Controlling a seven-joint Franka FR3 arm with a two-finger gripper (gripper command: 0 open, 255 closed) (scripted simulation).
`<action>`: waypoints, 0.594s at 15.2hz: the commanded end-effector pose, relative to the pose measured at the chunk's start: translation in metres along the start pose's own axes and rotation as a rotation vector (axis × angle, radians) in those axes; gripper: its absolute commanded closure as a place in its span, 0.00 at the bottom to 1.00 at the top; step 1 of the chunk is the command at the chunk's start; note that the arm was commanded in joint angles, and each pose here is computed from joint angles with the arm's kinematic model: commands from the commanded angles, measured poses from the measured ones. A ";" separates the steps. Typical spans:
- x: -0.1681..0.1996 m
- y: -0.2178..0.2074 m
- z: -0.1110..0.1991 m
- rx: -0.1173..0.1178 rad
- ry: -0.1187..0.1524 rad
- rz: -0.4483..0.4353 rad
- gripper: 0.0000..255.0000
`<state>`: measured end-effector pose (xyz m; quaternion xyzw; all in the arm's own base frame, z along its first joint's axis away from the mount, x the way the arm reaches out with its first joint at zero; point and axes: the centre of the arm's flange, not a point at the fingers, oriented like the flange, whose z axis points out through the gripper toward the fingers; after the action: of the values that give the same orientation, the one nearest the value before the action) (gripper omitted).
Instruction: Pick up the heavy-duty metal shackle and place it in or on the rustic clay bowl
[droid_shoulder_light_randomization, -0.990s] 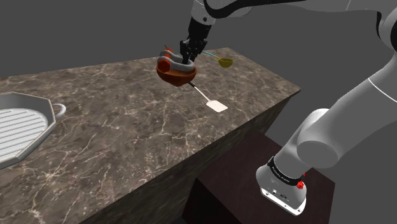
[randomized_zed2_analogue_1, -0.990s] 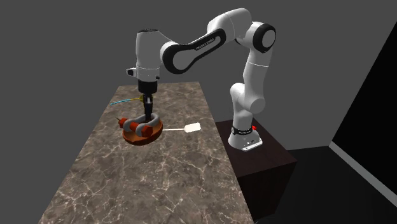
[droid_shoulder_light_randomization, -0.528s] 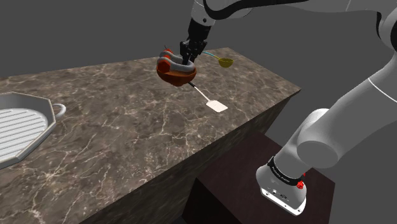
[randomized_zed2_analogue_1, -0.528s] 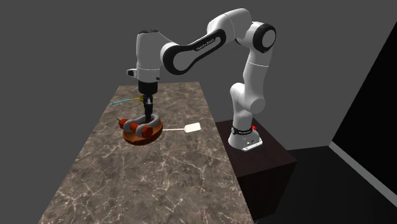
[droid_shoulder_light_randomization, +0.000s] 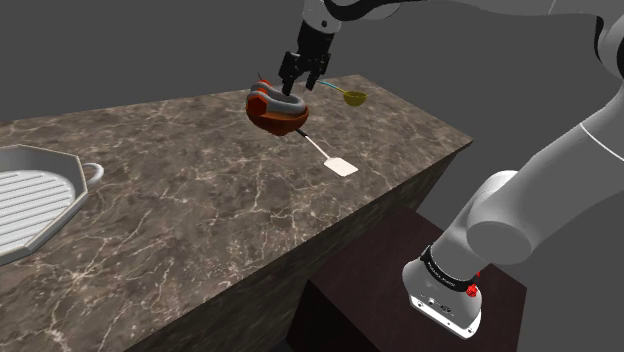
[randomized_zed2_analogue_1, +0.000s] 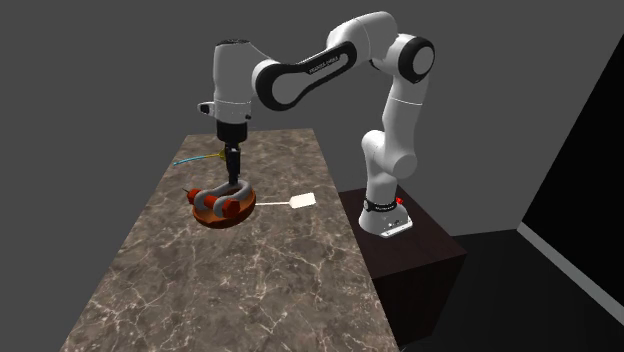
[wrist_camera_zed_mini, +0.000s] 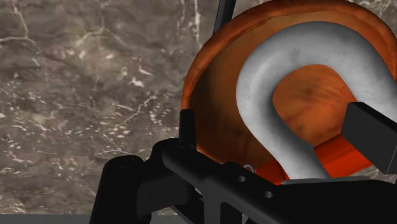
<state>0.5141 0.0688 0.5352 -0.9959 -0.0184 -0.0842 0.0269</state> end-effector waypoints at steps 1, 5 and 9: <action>-0.001 -0.001 -0.024 0.000 -0.001 0.000 0.00; -0.001 -0.001 -0.035 0.000 -0.001 0.000 0.00; -0.001 -0.001 -0.035 0.000 -0.001 0.000 0.00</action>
<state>0.5069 0.0676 0.5691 -0.9959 -0.0184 -0.0839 0.0269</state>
